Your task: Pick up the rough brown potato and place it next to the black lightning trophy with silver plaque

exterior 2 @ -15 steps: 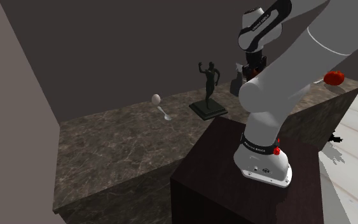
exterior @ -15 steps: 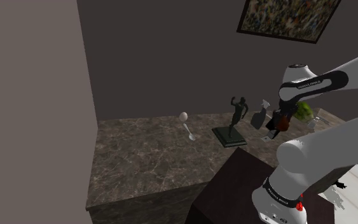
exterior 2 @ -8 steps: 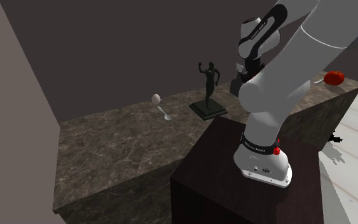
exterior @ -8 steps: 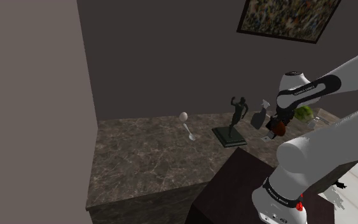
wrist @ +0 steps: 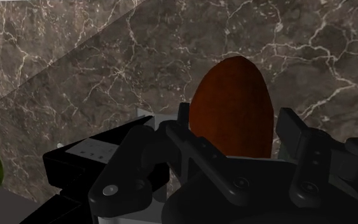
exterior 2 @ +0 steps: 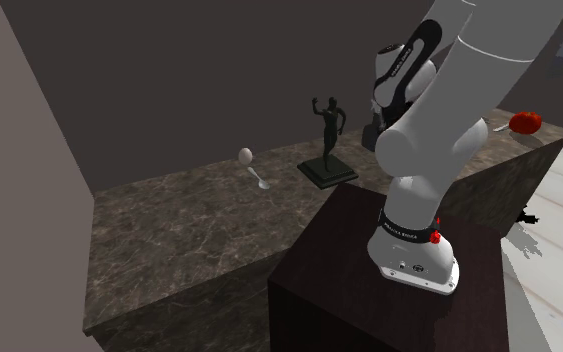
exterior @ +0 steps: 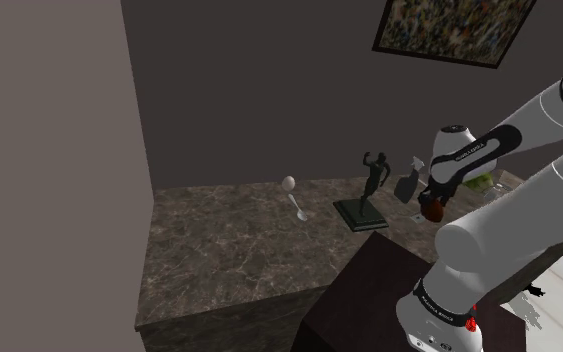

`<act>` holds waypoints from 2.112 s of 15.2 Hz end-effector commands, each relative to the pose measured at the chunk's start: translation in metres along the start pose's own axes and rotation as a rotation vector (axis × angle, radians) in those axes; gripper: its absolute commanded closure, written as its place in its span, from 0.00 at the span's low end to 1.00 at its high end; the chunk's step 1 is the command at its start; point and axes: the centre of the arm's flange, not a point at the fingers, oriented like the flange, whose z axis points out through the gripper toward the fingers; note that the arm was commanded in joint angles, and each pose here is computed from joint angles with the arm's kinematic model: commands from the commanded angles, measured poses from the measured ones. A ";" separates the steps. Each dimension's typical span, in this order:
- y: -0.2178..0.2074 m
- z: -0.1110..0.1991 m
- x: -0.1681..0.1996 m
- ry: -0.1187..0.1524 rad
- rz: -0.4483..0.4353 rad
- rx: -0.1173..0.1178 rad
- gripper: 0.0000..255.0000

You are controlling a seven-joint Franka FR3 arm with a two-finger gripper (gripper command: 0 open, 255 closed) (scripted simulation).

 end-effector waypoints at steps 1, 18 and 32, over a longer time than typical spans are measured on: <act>-0.003 0.009 0.002 0.001 0.000 0.000 1.00; -0.031 0.094 0.006 0.001 0.000 0.000 1.00; -0.046 0.138 0.008 0.001 0.000 0.000 1.00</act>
